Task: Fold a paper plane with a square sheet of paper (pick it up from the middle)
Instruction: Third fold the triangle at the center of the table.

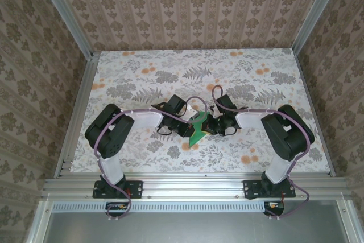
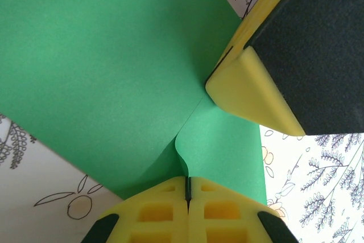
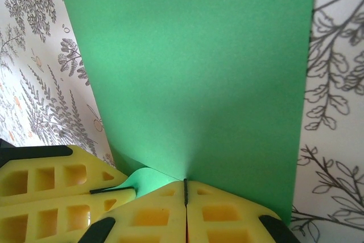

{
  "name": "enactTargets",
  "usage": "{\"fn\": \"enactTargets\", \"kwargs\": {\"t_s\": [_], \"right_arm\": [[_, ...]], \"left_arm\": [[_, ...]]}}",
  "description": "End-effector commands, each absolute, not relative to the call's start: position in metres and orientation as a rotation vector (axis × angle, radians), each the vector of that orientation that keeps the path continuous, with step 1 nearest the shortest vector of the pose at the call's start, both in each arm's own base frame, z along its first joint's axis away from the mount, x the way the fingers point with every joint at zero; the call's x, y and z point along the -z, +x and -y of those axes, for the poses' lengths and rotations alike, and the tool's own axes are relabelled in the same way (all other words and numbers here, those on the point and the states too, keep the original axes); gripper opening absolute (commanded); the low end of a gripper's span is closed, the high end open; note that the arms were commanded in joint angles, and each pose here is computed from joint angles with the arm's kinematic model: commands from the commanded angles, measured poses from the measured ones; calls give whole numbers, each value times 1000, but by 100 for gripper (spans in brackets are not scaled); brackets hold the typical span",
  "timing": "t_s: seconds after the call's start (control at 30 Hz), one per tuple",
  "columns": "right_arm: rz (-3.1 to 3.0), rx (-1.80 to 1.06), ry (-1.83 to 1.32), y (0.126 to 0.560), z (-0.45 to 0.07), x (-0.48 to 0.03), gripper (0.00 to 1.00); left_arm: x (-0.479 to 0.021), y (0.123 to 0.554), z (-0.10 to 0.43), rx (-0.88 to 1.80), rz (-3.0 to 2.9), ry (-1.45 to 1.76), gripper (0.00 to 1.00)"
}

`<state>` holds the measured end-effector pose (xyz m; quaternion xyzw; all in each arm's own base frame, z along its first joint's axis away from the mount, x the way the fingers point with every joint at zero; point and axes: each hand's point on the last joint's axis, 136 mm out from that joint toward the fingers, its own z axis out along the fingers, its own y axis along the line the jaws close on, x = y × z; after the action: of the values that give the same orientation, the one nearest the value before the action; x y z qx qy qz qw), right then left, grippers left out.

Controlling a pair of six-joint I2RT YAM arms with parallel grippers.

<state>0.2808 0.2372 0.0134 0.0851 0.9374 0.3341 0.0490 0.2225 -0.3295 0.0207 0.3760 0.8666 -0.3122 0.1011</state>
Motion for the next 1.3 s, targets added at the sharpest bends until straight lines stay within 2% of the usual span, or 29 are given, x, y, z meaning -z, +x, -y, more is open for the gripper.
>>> {"fn": "enactTargets", "kwargs": {"t_s": [0.0, 0.17, 0.63, 0.97, 1.27], "right_arm": [[-2870, -923, 268, 272, -222, -12, 9], [-2802, -950, 279, 283, -220, -29, 9], [-2896, -861, 361, 263, -202, 24, 8], [-2703, -1054, 333, 291, -210, -32, 8], [-2737, -1097, 424, 282, -207, 0, 8]], "left_arm": [[5, 206, 313, 847, -2660, 1156, 0], [4, 207, 315, 851, -2655, 1154, 0], [2, 207, 315, 849, -2654, 1163, 0], [2, 205, 315, 851, -2655, 1170, 0], [2, 206, 316, 848, -2658, 1171, 0]]}}
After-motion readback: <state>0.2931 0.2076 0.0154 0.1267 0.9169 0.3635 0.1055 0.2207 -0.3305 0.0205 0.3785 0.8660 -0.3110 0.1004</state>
